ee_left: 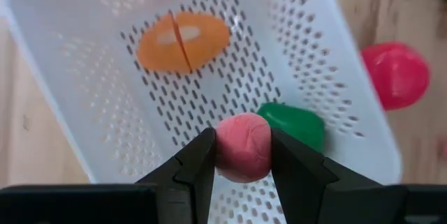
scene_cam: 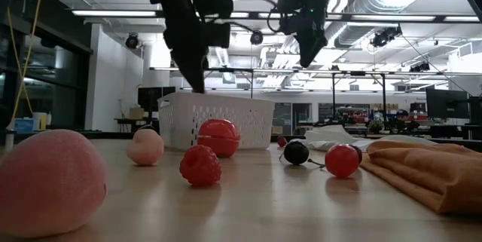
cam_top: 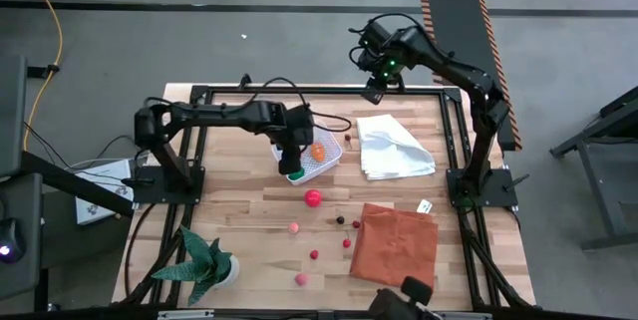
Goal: Pick and placing Produce into tupperware
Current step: Put the top apricot in the basket, then put the black cherry in the basket
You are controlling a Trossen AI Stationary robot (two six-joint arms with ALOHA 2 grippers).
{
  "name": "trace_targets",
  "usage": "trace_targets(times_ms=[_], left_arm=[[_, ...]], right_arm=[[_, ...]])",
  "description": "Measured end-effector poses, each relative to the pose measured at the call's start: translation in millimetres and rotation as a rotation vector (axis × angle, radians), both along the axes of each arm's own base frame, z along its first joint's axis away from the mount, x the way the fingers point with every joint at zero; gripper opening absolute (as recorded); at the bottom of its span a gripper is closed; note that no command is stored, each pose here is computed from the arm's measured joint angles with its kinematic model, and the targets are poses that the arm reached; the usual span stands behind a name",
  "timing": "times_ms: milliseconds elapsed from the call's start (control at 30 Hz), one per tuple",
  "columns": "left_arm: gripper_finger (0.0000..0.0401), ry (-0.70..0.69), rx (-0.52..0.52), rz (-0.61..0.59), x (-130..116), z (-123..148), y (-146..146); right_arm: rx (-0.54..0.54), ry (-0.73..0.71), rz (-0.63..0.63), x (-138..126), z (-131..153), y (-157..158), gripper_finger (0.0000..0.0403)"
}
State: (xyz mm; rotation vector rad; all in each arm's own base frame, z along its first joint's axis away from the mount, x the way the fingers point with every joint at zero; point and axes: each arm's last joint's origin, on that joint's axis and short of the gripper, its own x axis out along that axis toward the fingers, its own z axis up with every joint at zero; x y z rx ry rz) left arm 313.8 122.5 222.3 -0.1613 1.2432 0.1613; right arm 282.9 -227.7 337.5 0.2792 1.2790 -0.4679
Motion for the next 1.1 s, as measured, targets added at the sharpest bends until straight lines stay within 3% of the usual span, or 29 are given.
trace_targets(times_ms=[333, 733, 867, 1100], left_arm=[[0.0119, 0.052, 0.031, 0.015, 4.7, -14.2, 3.6], [0.0202, 0.053, 0.043, 0.045, 4.8, -14.1, 4.4], [0.0198, 0.060, 0.042, 0.044, 4.1, -14.2, 4.0], [0.0158, 0.094, 0.029, 0.043, -2.1, -10.1, 1.4]], right_arm=[[0.015, 0.031, 0.001, -8.9, -0.8, -5.9, 0.0108], [0.015, 0.039, 0.016, -12.5, 0.1, -7.5, 0.0108], [0.014, 0.041, 0.023, -12.7, 0.1, -7.6, 0.0108], [0.016, 0.050, 0.038, -13.4, -0.1, -7.3, 0.0108]])
